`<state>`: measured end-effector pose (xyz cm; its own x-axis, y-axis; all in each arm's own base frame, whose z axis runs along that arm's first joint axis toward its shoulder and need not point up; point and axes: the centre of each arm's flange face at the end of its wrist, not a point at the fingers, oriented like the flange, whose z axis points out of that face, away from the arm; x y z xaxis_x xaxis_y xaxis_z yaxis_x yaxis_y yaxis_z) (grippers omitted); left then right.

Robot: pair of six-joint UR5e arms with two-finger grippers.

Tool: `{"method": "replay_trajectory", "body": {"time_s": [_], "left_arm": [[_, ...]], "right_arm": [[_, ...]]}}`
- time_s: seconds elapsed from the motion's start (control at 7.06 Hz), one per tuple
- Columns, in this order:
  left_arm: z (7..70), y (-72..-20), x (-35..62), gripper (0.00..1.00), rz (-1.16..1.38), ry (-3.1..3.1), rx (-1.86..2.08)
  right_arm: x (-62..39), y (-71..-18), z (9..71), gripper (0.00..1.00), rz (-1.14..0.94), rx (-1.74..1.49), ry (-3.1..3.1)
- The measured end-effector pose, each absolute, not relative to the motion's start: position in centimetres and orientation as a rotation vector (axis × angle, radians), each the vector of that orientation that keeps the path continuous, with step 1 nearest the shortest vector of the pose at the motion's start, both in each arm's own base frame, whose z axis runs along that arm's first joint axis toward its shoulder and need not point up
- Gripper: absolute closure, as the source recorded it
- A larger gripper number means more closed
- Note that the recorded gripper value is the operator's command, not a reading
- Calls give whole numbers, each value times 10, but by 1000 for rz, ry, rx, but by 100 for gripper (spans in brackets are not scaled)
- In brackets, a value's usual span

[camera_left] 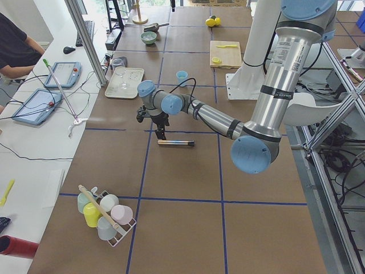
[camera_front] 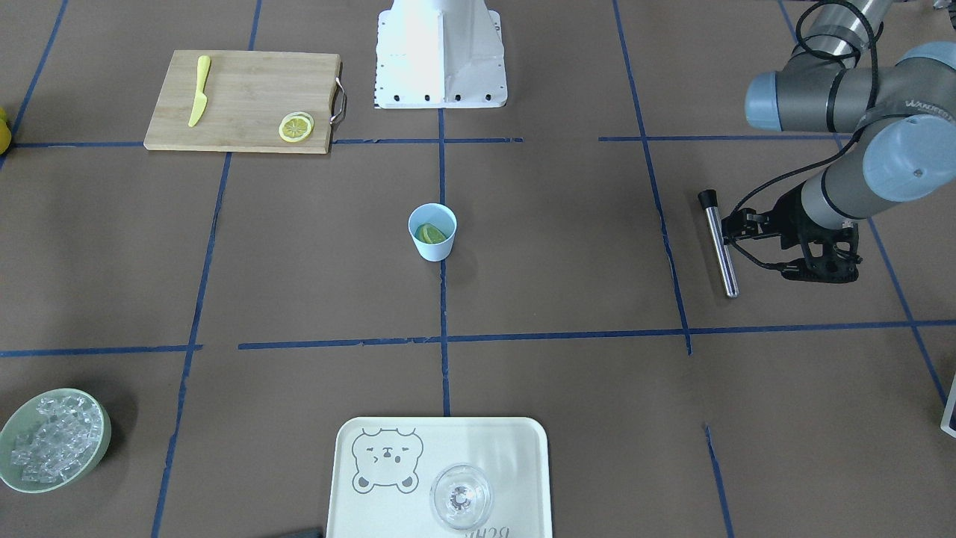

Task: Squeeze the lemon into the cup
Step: 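Grasp the steel muddler with the left gripper and lift it upright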

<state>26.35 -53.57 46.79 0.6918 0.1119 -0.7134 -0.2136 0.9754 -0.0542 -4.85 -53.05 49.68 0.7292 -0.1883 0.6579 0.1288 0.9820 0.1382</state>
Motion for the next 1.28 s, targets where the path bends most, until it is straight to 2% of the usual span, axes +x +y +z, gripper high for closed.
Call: {"method": "replay_trajectory", "body": {"time_s": [0.99,1.28], "left_arm": [[519,-537,306,0,218,774,-185],[517,-541,322,0,176,768,-211]], "right_arm": [[-47,-529,508,0,-157,58,-739],[-47,-529,508,0,-156,59,-740]]}}
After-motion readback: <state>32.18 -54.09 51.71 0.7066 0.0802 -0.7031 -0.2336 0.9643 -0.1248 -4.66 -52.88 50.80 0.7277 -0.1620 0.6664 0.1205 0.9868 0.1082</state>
